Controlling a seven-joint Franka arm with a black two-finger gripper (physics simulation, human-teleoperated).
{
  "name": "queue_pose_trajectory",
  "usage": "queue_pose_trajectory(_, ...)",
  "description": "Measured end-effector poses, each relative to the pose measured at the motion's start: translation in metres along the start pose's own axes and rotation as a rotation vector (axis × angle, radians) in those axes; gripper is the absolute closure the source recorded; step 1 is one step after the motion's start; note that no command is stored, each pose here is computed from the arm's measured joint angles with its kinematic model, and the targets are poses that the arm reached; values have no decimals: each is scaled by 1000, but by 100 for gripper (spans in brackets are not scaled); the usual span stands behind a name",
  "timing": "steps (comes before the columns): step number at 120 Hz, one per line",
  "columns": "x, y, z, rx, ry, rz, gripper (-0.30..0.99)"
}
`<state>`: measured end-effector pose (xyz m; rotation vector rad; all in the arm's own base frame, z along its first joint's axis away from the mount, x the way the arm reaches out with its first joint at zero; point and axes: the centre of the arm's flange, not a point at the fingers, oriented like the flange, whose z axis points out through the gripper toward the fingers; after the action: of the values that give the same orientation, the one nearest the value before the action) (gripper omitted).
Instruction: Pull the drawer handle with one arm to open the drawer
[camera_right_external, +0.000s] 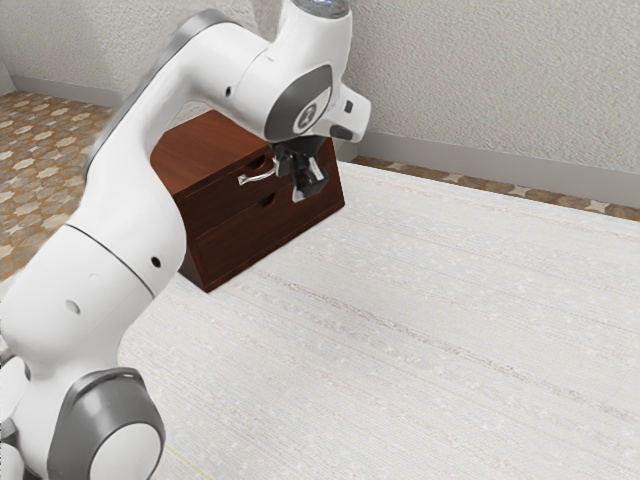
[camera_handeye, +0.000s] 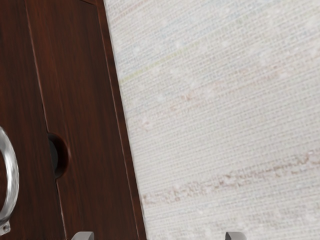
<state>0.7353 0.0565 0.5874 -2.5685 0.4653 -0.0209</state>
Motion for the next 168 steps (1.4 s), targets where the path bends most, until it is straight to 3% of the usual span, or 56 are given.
queue_pose_trajectory(31,10,-15,20,53,63,-75,50)
queue_pose_trajectory(87,12,-54,65,110,162,-164,51)
queue_pose_trajectory(114,4,-71,76,116,164,-200,50)
queue_pose_trajectory(139,4,-72,99,82,144,-205,48)
queue_pose_trajectory(160,8,-62,95,82,129,-189,55)
queue_pose_trajectory(168,17,-46,82,68,133,-162,66)
